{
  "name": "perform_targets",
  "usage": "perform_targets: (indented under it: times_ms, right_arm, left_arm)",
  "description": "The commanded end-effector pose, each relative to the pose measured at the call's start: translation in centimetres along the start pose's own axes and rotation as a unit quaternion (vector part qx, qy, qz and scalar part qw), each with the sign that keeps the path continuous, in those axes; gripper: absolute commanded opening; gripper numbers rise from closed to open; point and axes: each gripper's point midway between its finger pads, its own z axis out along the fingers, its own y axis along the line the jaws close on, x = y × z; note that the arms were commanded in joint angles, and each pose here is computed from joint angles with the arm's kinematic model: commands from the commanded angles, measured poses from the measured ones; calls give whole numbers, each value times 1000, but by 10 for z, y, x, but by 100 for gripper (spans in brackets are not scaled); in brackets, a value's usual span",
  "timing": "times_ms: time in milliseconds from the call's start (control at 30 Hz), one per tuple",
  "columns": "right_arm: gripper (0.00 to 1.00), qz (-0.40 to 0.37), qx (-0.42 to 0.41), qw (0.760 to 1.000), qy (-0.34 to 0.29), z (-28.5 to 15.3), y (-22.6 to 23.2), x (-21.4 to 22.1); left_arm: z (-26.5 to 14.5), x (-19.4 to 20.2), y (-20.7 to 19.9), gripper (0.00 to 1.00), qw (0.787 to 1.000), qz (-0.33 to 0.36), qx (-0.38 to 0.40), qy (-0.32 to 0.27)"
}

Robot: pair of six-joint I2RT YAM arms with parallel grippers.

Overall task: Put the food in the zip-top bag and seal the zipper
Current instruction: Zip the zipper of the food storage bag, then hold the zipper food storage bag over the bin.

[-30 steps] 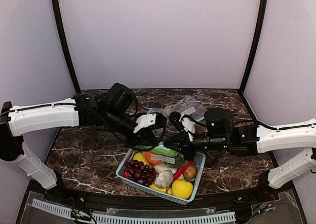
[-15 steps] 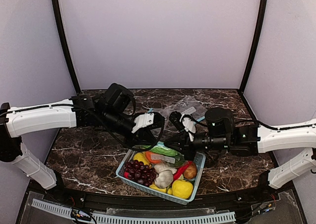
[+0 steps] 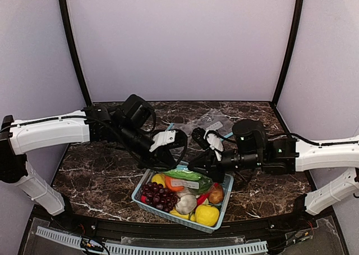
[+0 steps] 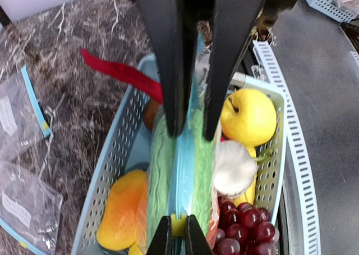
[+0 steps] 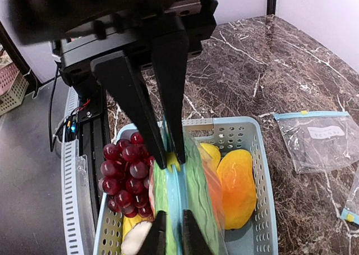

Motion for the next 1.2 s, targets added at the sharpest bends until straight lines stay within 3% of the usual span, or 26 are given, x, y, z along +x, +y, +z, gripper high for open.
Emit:
perform_targets:
  times_ms: [0,267,500,733,1167]
  right_arm:
    - [22,-1,-25,999,32,-3,11,7]
    - [62,-4,-41,998,41,9,15,11]
    - [82,-41,-11,999,25,3,6,-6]
    - [91,-61,12,998,26,-15,-1,-15]
    - [88,-46,-43,996,59,8,8,11]
  left_arm:
    - [-2,43,-11,1,994,-64,26,81]
    - [0,36,-17,1,995,-63,42,67]
    - [-4,19,-24,1,995,-66,70,38]
    - [0,16,-24,1,994,-63,75,44]
    - [0,-7,-32,1,993,-59,106,10]
